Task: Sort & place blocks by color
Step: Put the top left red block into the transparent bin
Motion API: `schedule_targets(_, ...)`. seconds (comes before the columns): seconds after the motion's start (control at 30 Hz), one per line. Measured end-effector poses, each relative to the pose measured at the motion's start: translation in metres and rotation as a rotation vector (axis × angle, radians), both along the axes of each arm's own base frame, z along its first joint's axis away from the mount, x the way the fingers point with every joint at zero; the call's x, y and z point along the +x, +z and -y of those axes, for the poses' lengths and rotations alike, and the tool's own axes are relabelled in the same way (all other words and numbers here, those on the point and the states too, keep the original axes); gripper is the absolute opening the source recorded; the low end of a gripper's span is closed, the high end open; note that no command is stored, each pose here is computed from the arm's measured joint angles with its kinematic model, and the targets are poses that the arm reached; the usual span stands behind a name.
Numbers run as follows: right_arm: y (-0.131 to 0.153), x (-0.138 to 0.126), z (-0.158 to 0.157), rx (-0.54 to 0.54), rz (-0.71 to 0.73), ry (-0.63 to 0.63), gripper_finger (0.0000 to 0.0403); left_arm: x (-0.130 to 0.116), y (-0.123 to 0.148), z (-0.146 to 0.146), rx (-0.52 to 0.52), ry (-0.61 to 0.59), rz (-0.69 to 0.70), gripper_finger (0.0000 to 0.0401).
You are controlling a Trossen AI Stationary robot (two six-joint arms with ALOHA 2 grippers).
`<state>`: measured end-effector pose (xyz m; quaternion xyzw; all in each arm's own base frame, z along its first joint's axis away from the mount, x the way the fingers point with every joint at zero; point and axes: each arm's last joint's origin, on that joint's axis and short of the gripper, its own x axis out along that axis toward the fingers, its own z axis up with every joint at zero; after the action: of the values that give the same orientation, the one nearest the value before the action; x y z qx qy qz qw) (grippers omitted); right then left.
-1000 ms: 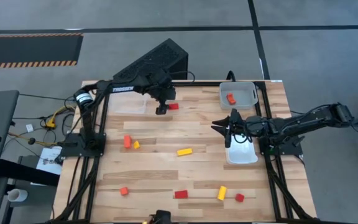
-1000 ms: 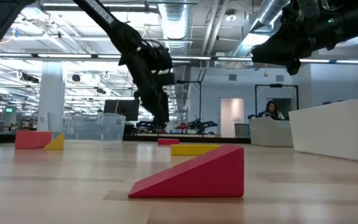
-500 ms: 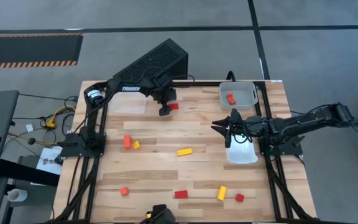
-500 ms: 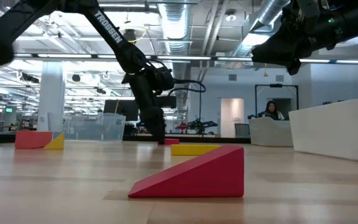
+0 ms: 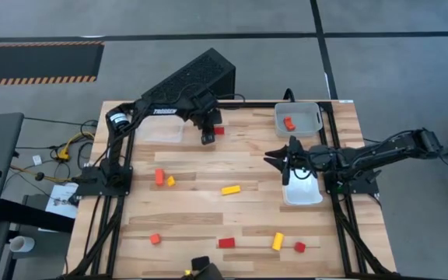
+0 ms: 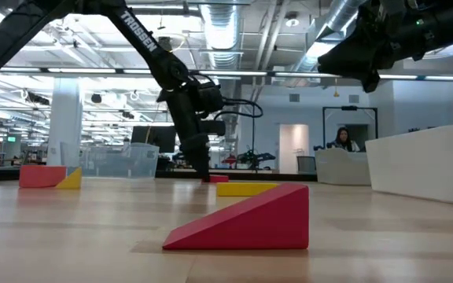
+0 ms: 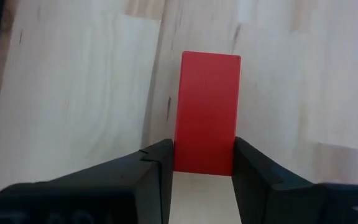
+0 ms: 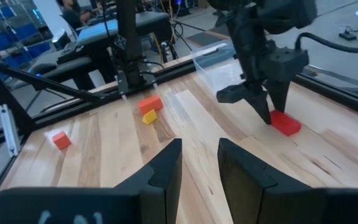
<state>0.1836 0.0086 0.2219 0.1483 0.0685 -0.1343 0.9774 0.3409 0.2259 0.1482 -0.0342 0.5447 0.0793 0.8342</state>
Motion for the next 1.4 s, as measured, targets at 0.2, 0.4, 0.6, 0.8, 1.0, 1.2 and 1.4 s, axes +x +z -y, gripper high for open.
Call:
schedule_targets(0.2, 0.007, 0.002, -0.001, -0.008, 0.014, 0.008, 0.0127, -0.01, 0.072, 0.006, 0.078, -0.001, 0.046, 0.0091)
schedule_targets(0.4, 0.014, 0.003, -0.007, -0.024, 0.008, 0.045, 0.0127, -0.056, 0.128, 0.029, 0.094, 0.077, 0.02, 0.0091)
schedule_targets(0.6, 0.016, 0.002, -0.014, -0.032, 0.011, 0.082, 0.0127, -0.121, 0.153, 0.051, 0.198, 0.316, 0.065, 0.0091)
schedule_targets(0.8, 0.016, 0.002, -0.016, -0.047, 0.013, 0.093, 0.0127, -0.171, 0.135, 0.069, 0.242, 0.565, 0.078, 0.0091)
schedule_targets(1.0, 0.02, 0.003, -0.016, -0.064, 0.045, 0.092, 0.0127, -0.184, 0.092, 0.065, 0.193, 0.65, 0.067, 0.0091)
schedule_targets(1.2, 0.024, 0.003, -0.016, -0.073, 0.081, 0.093, 0.0127, -0.198, 0.06, 0.052, 0.131, 0.76, 0.031, 0.0091)
schedule_targets(1.4, 0.024, 0.003, -0.016, -0.073, 0.081, 0.093, 0.0127, -0.202, 0.043, 0.041, 0.029, 0.814, 0.002, 0.0109)
